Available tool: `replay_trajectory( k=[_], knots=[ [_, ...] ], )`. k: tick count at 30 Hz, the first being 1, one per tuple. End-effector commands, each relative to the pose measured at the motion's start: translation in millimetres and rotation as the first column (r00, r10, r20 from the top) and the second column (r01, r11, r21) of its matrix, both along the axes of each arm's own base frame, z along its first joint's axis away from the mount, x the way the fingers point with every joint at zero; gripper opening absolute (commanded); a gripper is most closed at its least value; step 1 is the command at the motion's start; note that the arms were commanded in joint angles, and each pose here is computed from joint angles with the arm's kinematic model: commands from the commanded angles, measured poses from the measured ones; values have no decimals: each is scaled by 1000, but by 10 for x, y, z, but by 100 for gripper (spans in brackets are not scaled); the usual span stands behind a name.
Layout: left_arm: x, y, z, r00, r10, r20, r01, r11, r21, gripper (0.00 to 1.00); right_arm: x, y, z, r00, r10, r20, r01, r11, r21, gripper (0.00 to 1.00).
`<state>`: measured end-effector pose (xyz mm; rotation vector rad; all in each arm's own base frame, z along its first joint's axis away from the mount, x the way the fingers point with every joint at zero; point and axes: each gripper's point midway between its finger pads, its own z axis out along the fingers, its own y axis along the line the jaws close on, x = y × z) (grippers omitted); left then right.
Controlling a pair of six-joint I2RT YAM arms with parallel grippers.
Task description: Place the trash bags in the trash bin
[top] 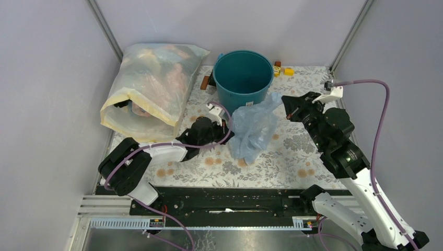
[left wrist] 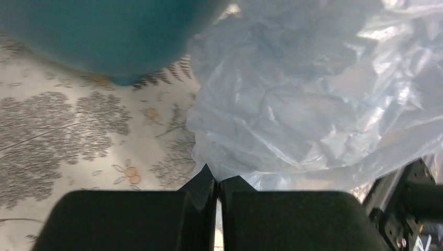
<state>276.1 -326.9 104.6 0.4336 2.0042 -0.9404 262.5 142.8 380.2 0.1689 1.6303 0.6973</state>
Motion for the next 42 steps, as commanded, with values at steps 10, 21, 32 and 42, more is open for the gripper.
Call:
replay_trajectory(
  k=[10, 21, 32, 42],
  knots=[
    [325, 381, -225, 971, 188, -149, -185, 982, 37, 0, 80, -65, -671, 983, -53, -175, 21, 983, -184, 65],
    [305, 361, -209, 971, 150, -187, -157, 987, -24, 0, -205, 5, -1994, 912, -21, -410, -9, 998, -70, 61],
    [276, 346, -172, 971, 136, -195, -152, 986, -71, 0, -363, 409, -2920, 837, 176, -518, -132, 984, 122, 56],
    [261, 325, -163, 972, 121, -201, -141, 986, -85, 0, -223, 708, -3111, 807, 238, -541, -172, 970, 170, 60]
  ],
)
